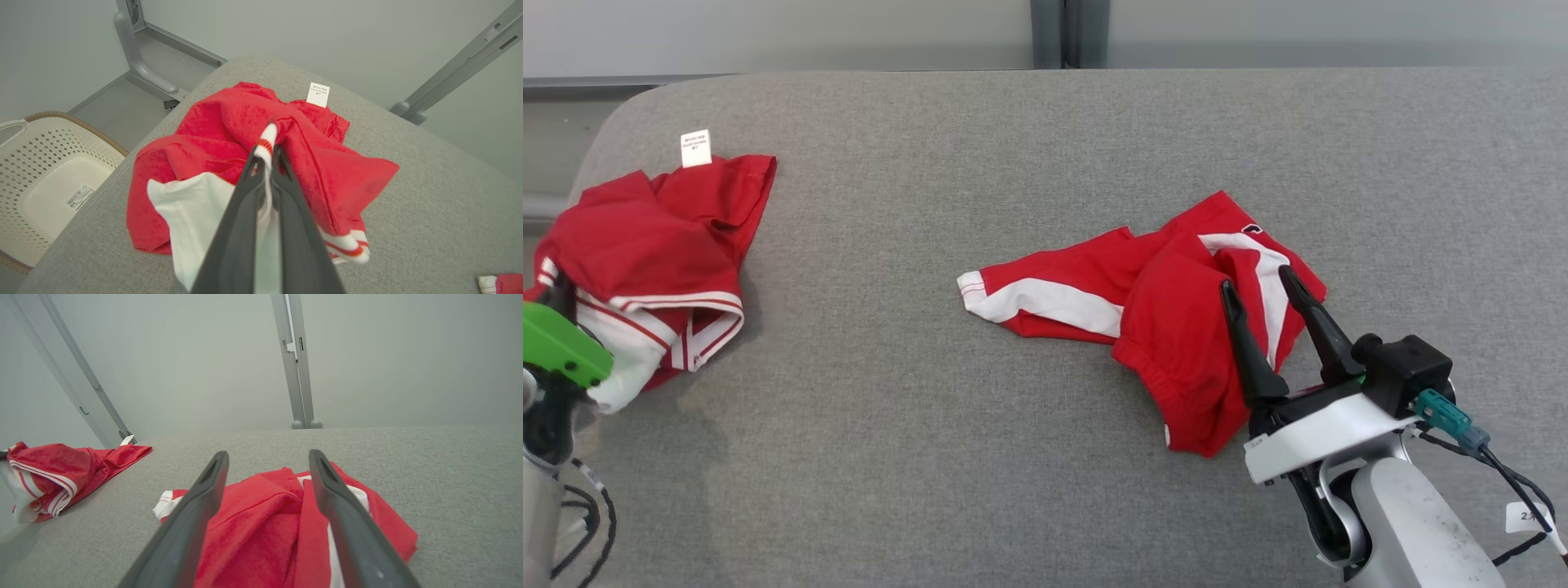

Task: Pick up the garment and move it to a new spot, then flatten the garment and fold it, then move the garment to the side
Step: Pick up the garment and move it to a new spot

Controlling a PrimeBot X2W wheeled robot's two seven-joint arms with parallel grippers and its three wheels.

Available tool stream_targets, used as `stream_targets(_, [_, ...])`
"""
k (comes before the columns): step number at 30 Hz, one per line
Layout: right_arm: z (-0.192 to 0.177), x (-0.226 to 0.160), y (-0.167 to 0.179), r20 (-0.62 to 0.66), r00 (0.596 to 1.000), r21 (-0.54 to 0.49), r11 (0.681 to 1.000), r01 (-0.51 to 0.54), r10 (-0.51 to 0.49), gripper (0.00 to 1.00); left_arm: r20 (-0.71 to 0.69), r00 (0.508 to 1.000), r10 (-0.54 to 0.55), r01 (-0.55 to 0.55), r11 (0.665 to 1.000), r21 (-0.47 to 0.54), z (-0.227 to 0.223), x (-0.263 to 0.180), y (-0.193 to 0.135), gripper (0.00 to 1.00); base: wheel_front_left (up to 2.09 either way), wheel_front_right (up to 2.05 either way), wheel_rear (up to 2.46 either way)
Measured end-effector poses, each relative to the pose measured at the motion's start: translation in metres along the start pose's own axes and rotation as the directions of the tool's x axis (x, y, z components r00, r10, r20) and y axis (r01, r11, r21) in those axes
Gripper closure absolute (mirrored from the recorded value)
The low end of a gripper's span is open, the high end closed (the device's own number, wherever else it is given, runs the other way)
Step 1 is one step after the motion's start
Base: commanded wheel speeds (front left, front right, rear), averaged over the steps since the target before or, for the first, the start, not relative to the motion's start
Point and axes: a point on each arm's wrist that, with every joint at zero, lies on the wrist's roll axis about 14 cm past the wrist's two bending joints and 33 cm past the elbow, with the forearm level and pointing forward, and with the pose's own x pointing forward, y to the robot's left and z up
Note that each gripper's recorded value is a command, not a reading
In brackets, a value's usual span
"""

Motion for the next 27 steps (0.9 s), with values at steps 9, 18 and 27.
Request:
stream_targets(9, [0.013, -0.005, -0.002, 0.03, 0.999, -0.01, 1.0, 0.015, -0.015, 0.0, -0.061, 0.998, -0.004, 0.008, 0.999, 0.053, -0.016, -0.006, 0.003, 0.0, 0.0, 0.0, 0.0])
stream_targets(18, [0.031, -0.018, -0.007, 0.073, 0.996, -0.019, 0.998, 0.054, -0.052, 0.0, 0.098, 0.983, -0.156, 0.134, 0.97, 0.202, 0.042, -0.027, -0.03, 0.0, 0.0, 0.0, 0.0])
stream_targets(27, [0.043, -0.035, 0.006, 0.096, 0.995, -0.035, 0.999, 0.035, -0.032, 0.0, -0.025, 0.985, -0.169, 0.169, 0.953, 0.25, 0.006, -0.063, -0.026, 0.0, 0.0, 0.0, 0.0])
